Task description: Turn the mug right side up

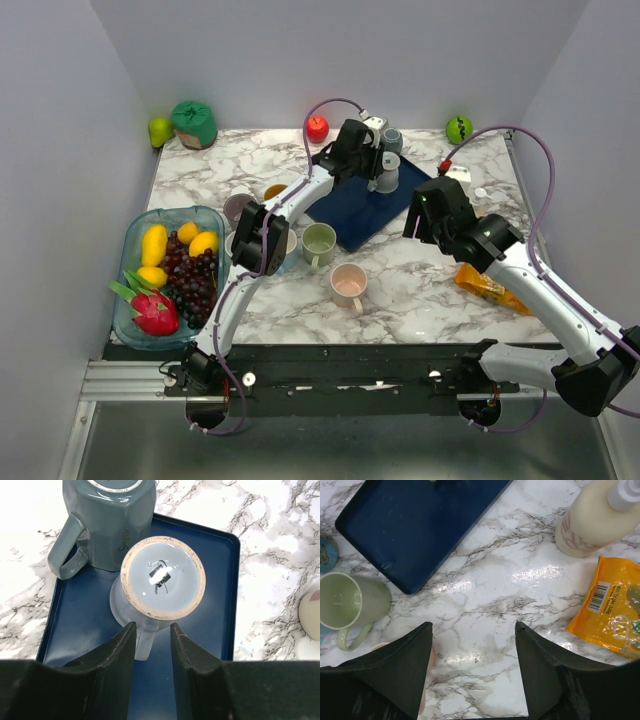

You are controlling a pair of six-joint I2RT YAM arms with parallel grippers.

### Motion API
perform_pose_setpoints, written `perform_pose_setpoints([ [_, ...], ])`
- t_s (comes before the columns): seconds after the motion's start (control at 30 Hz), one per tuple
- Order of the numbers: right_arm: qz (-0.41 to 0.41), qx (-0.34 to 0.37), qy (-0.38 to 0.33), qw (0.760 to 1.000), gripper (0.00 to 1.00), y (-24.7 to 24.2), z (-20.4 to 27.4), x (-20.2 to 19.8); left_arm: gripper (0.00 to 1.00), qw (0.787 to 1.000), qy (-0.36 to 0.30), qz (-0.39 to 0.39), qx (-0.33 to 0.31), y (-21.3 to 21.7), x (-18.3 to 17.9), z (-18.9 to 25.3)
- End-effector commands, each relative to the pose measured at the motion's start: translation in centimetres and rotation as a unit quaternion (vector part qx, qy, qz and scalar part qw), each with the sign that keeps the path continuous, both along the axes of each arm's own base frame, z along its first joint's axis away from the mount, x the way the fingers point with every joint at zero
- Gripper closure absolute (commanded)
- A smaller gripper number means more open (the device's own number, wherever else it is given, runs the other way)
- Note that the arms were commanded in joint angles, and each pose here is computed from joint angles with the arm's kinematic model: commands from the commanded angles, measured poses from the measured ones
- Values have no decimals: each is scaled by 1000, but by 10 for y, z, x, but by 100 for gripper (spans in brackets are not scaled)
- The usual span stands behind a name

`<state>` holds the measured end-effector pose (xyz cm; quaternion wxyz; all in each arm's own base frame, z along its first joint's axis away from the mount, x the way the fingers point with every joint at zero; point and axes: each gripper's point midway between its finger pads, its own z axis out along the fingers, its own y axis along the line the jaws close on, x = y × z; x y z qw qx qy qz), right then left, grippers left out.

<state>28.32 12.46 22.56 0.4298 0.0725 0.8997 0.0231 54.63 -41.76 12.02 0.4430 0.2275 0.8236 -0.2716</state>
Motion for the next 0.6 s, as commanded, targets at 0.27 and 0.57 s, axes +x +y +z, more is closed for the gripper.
perform_pose_setpoints([
  [0.27,-8,-14,9,1000,27,-10,-4,-6,38,1000,18,9,23,-1,-2,-27],
  [0.57,-16,-13,11,1000,27,-15,-4,-10,37,999,40,4,9,-8,-7,-46],
])
